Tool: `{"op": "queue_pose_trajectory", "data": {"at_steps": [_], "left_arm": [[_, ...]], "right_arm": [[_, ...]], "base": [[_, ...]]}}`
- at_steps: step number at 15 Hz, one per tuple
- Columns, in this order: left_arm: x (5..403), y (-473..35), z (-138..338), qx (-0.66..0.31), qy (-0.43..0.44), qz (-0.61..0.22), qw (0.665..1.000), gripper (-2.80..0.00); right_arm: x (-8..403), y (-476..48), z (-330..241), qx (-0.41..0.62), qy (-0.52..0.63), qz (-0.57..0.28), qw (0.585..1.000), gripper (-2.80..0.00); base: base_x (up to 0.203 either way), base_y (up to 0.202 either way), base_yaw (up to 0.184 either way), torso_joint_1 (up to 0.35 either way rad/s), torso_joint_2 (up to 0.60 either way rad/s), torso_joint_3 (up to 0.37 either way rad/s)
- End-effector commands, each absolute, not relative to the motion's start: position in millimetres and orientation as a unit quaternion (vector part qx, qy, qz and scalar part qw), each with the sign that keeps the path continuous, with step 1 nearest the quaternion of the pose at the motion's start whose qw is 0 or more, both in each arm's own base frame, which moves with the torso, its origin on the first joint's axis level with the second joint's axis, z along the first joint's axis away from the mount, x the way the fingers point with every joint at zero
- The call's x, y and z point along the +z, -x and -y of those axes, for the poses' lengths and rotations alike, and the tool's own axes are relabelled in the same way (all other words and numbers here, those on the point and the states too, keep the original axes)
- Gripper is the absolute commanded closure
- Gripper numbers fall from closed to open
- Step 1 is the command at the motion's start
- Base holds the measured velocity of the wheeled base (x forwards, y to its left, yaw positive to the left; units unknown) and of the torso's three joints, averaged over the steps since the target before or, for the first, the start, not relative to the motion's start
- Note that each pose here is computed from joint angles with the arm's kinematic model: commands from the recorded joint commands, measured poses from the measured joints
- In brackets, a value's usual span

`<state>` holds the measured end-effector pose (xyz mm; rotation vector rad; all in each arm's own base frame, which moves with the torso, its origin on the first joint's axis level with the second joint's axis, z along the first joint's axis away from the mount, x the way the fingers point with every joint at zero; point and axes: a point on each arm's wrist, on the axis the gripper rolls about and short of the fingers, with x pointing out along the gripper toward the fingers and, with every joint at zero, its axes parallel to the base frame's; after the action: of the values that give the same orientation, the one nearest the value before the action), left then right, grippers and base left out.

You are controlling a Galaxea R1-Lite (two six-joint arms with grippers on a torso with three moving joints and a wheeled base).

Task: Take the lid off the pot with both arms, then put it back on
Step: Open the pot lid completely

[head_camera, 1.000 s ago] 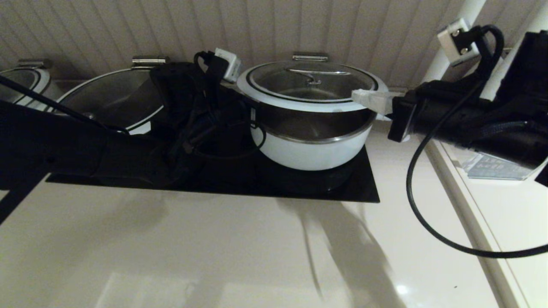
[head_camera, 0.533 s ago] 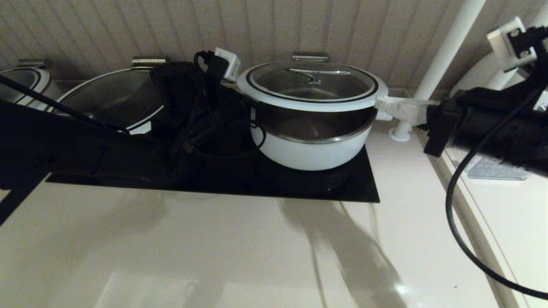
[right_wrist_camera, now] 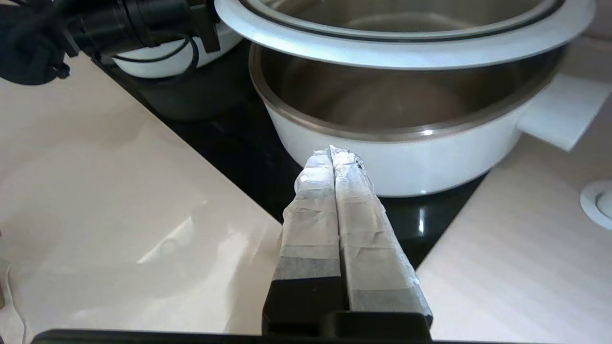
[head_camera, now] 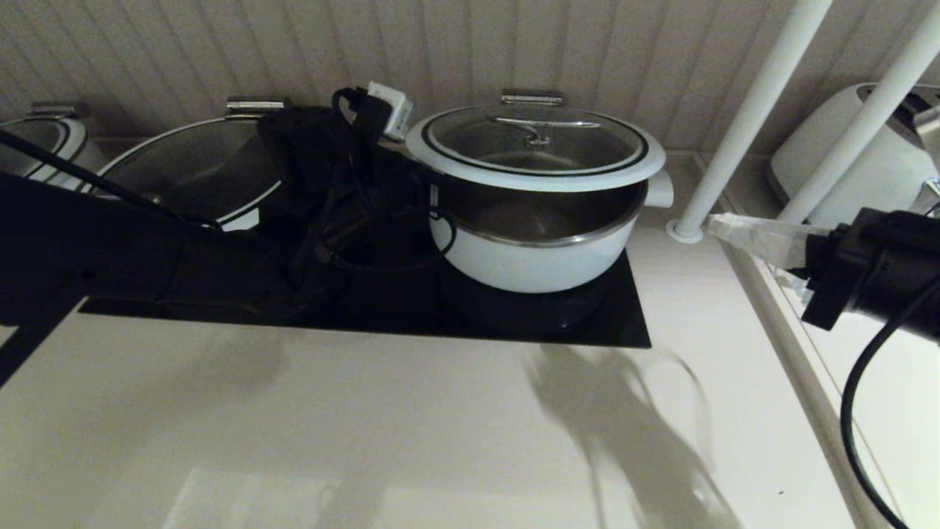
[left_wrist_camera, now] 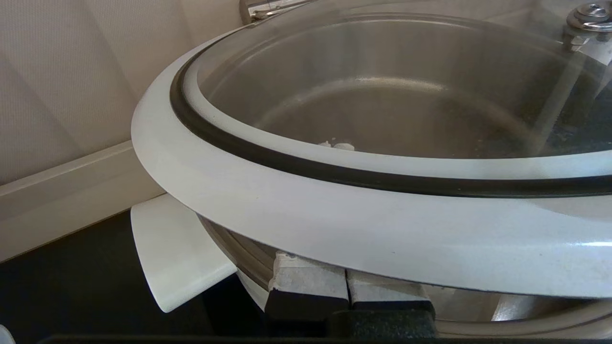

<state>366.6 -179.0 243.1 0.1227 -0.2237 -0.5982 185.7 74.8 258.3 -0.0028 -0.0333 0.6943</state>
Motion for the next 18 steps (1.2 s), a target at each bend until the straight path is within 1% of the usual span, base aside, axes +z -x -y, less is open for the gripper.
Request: {"op": "queue_pose_trajectory", "data": {"at_steps": [1, 9, 18], "left_arm": [[246, -365, 178, -0.294, -0.060, 0.115, 0.947, 0.00], [244, -367, 177, -0.292, -0.060, 0.113, 0.948, 0.00], [239, -371, 175, -0.289, -0.060, 0.108, 0.949, 0.00]], "right_arm": [[256, -183, -74, 0.340, 0.002, 0.015, 0.940, 0.00], [231, -212, -84, 0.343, 0.004, -0.034, 0.939, 0.00], [221, -259, -100, 0.341, 0.014, 0.008, 0.940, 0.00]], "base": [[0.000, 0.000, 0.000, 0.000, 0.00, 0.000], [0.000, 0.000, 0.000, 0.000, 0.00, 0.000], [0.000, 0.000, 0.000, 0.000, 0.00, 0.000]]}}
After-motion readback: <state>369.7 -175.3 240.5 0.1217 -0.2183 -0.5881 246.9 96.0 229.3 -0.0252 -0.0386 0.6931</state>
